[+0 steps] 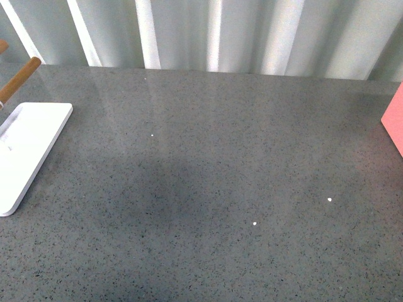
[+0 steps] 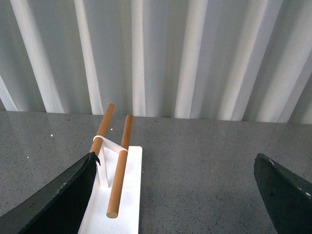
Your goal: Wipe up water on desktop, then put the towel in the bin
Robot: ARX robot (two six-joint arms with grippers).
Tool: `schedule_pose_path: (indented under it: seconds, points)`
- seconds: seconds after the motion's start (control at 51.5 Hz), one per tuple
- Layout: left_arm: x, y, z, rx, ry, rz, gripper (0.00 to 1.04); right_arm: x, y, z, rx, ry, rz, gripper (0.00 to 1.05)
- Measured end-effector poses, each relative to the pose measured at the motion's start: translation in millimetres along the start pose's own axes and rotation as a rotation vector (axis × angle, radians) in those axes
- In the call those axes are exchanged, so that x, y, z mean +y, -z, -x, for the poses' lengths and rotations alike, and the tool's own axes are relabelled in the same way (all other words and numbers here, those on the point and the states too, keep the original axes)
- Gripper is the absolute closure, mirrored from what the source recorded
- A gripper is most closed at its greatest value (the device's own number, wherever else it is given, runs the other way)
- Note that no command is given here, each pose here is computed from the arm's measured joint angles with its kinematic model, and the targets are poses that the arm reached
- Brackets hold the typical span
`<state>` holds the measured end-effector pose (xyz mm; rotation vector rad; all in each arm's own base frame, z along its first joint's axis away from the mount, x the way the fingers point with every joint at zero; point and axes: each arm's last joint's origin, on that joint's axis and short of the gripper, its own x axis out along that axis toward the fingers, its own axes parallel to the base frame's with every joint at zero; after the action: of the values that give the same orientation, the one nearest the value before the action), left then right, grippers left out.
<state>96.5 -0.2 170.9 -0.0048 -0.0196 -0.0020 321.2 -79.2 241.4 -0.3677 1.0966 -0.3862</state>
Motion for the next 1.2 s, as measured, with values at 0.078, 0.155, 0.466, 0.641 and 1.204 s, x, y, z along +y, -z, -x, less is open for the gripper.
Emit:
schedule_pose_path:
  seconds: [0.078, 0.155, 0.466, 0.641, 1.204]
  points:
    - [0, 0, 0, 0.0, 0.0, 0.0, 0.07, 0, 0, 0, 0.0, 0.0, 0.0, 0.07]
    - [0, 0, 0, 0.0, 0.0, 0.0, 0.07, 0, 0, 0, 0.0, 0.0, 0.0, 0.07]
    - [0, 0, 0, 0.0, 0.001, 0.0, 0.07, 38, 54, 11, -1.039, -0.382, -0.32, 0.55]
    - [0, 0, 0, 0.0, 0.0, 0.0, 0.07, 49, 84, 28, -1.115, -0.373, -0.34, 0.82]
    - [0, 0, 0, 0.0, 0.0, 0.0, 0.07, 78, 152, 45, -1.084, -0.366, -0.347, 1.02]
